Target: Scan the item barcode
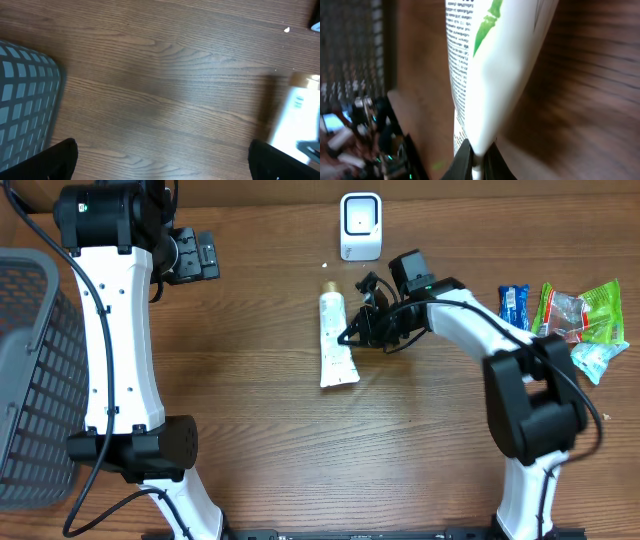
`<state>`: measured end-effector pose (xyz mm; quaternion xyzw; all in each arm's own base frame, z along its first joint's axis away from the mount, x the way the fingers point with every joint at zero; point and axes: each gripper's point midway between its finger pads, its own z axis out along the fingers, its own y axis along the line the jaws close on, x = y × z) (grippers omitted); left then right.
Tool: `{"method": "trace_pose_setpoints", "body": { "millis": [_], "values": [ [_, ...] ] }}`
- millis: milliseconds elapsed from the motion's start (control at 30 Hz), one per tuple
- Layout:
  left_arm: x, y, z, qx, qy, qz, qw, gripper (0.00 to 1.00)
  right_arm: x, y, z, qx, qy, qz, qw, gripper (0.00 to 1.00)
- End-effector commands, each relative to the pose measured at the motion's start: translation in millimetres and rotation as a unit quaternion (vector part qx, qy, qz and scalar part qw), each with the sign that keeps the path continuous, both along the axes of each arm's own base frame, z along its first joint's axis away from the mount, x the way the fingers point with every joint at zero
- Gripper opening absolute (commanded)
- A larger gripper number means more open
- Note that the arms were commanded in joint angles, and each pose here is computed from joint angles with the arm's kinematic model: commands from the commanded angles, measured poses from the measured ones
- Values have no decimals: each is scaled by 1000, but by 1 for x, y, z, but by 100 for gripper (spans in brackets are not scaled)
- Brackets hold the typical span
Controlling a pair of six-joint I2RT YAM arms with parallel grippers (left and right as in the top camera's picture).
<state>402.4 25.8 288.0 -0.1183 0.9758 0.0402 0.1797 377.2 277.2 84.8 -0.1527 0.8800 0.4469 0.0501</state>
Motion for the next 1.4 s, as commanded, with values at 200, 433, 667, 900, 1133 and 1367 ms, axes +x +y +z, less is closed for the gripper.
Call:
{"method": "trace_pose_setpoints", "body": {
  "millis": [200,433,667,900,1133,1367],
  "values": [
    [1,-2,7,0,-13,-8,1000,100,-29,1,162,112,-207,76,969,4],
    [1,-2,7,0,-13,-8,1000,100,-22,-24,188,136,-192,33,971,4],
    [1,-2,7,0,-13,-8,1000,100,12,-46,149,-13,-198,-67,978,4],
    [1,-2,7,0,-13,-8,1000,100,27,-77,94,-234,-205,-148,939,4],
    [1,-2,7,0,-13,-8,1000,100,22,-86,26,-350,-162,-126,914,4],
    [1,-2,7,0,-13,-8,1000,100,5,-87,-29,-379,-92,-83,917,4]
  ]
}}
